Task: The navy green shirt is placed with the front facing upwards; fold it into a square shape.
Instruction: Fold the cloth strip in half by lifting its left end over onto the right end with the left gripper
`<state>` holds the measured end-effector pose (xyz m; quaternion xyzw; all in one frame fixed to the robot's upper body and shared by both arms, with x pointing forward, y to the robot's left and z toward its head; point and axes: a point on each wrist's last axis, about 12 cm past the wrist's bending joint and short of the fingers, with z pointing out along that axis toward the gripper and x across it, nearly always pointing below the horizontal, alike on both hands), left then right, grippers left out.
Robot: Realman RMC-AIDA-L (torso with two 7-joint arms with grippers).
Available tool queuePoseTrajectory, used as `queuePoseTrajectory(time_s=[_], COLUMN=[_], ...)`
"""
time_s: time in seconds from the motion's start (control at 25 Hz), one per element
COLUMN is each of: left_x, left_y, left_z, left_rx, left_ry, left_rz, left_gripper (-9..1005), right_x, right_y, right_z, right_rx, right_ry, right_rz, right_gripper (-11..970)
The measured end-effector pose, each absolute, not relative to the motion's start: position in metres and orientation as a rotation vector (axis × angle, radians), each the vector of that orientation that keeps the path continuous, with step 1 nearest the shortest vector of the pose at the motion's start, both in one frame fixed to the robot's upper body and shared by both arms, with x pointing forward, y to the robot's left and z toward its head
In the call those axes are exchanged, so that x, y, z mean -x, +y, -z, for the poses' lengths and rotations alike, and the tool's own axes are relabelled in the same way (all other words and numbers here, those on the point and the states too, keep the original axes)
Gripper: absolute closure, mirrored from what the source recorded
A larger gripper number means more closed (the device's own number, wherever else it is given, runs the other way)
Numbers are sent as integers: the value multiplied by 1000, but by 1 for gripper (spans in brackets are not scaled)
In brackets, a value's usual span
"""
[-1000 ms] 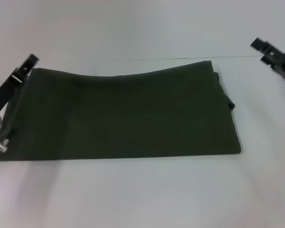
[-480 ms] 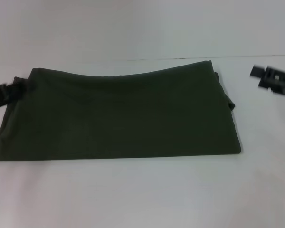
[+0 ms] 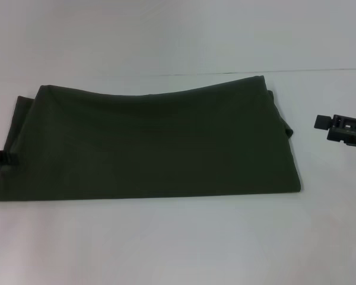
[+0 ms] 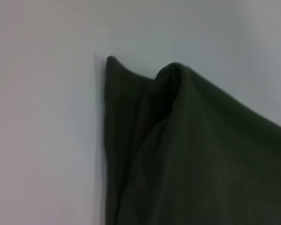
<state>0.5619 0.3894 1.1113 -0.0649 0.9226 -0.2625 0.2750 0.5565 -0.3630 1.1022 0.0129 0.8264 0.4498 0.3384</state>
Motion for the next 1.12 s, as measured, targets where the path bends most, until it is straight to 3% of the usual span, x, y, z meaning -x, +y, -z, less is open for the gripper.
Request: queuePoseTrajectory(time_s=[1.12], left_x=[-567], left_y=[387], left_z=[-1097], left_rx=[160], left_ry=[2546], left_rz=[550], left_gripper=[313], right_x=[-558], right_y=[-357], right_z=[-1099], right_rx=[-4], right_ry=[2179], right_rz=[-1162], right_gripper=[62])
